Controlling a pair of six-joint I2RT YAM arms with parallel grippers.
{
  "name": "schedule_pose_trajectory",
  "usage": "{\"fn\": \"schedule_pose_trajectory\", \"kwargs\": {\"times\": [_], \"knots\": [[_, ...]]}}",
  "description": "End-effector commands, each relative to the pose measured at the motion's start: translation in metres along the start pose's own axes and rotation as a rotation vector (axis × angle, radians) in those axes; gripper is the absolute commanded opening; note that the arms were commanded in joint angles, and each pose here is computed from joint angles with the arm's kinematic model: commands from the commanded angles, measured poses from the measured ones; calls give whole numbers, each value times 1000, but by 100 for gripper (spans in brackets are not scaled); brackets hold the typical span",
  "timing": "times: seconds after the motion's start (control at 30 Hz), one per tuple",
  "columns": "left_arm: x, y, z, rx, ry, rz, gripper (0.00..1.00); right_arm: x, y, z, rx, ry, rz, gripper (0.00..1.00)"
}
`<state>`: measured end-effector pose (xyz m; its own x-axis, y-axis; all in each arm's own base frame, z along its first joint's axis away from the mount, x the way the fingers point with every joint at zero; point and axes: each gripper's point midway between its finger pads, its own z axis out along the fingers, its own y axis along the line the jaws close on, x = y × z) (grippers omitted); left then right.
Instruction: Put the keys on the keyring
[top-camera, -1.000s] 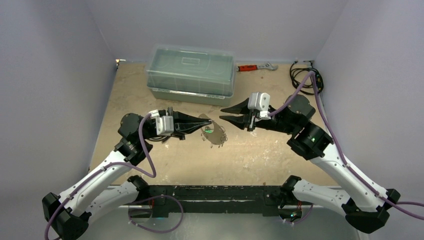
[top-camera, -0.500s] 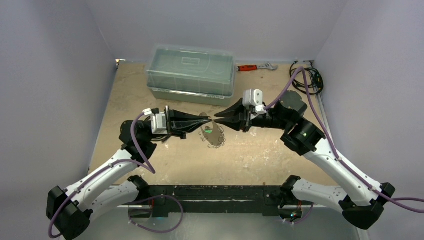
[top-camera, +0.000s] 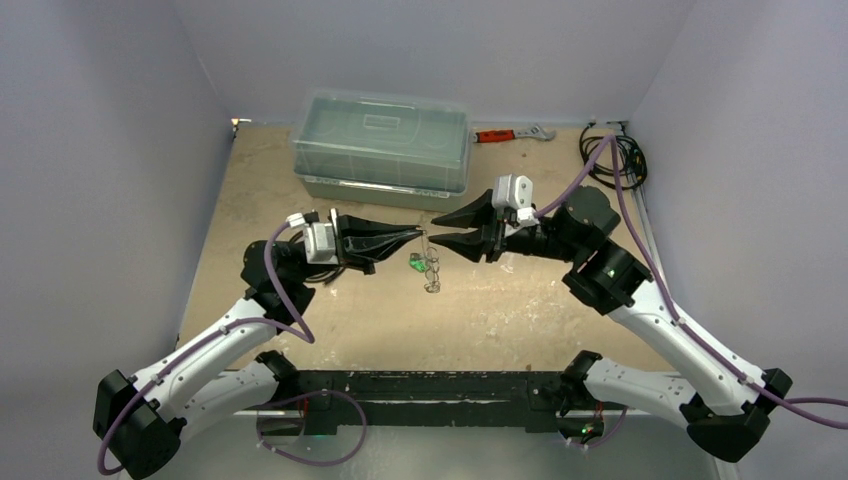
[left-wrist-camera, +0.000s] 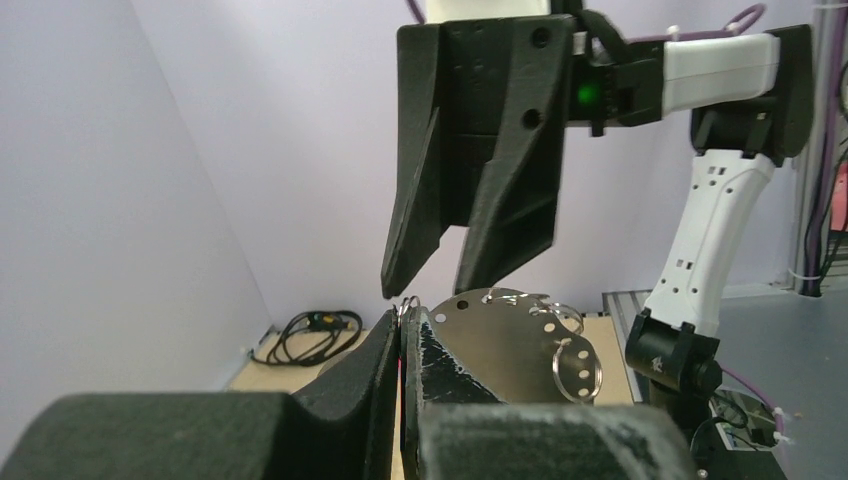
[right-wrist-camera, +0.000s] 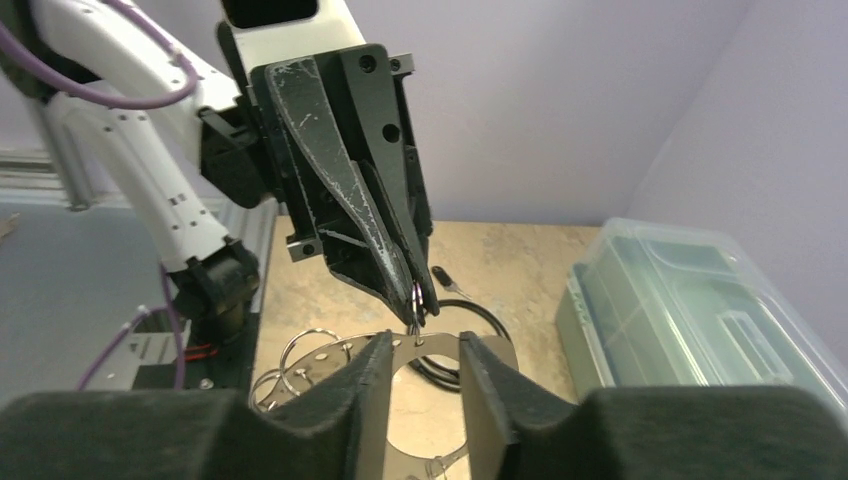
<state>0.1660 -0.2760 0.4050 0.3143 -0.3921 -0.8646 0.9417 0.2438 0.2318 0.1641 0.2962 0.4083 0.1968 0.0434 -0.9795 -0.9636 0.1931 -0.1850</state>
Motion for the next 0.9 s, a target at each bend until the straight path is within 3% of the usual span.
{"fn": "schedule_pose_trajectory", "kwargs": {"times": [0.0, 0.13, 0.27, 0.47, 0.87], "knots": [[-14, 19, 3, -85, 1, 51, 0, -3, -19, -17, 176, -28, 1, 46], [-15, 29, 4, -135, 8, 53, 0, 9, -22, -31, 256, -21, 41, 66], [-12, 36, 6, -159, 11, 54, 0, 23, -14, -34, 245, -23, 87, 76], [-4, 38, 9, -157, 1, 34, 0, 24, -25, -34, 306, -57, 86, 81], [-3, 39, 8, -165, -5, 28, 0, 41, -41, -14, 341, -60, 151, 78]]}}
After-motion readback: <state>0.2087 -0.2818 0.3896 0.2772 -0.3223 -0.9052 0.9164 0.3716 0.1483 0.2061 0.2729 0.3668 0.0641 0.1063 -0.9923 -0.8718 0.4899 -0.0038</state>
